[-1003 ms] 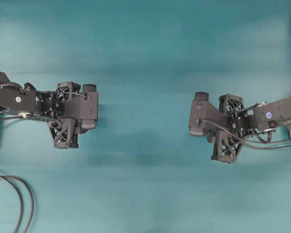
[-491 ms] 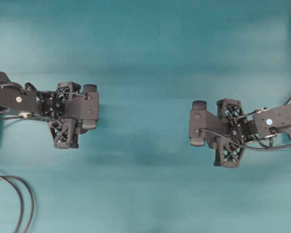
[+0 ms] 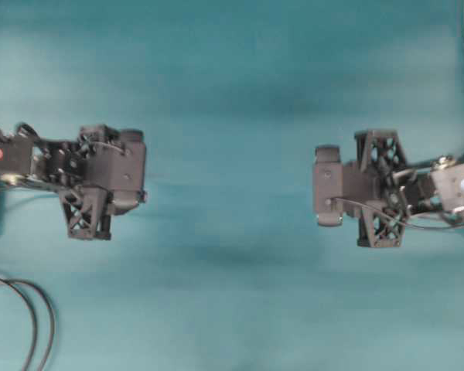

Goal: Insert the USB using both arms.
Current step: 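Lift both held USB connectors off the table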

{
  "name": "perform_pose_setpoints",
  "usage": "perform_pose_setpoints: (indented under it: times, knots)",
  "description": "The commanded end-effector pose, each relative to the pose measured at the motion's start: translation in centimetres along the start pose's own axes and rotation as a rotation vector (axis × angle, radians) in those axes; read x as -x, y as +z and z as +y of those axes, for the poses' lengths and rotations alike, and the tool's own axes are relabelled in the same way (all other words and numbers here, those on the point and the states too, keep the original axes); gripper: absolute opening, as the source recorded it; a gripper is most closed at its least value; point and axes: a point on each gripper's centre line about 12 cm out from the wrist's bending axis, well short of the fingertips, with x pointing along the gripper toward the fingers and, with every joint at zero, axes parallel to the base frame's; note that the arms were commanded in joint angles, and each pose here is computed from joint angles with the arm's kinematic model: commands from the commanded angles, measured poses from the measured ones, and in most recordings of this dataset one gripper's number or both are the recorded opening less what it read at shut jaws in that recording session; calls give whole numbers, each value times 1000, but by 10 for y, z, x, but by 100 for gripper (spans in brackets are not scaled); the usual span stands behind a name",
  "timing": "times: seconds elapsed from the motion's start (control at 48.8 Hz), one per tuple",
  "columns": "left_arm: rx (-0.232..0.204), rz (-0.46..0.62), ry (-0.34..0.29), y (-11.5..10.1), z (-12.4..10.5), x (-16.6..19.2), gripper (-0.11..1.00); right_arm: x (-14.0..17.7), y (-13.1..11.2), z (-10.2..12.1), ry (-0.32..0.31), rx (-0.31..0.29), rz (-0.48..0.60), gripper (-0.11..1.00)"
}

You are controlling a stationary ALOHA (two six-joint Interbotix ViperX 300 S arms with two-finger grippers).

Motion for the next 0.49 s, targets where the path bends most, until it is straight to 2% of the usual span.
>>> perform_pose_setpoints:
  times: [0.0,0.082,0.205,0.369,0.471]
  knots:
    - [9,-97,-5,21,-2,34,22,21,13,-9,-34,2,-65,21]
    - [27,-84,-17,22,-4,52,22,29,16,-14,-65,13,-83,21]
    - [82,-45,-40,17,-3,71,22,38,19,-22,-109,23,-124,21]
    - [181,-199,-81,31,-1,99,22,45,20,-27,-168,32,-158,21]
    - [270,-283,-115,38,2,111,22,50,21,-27,-206,48,-176,21]
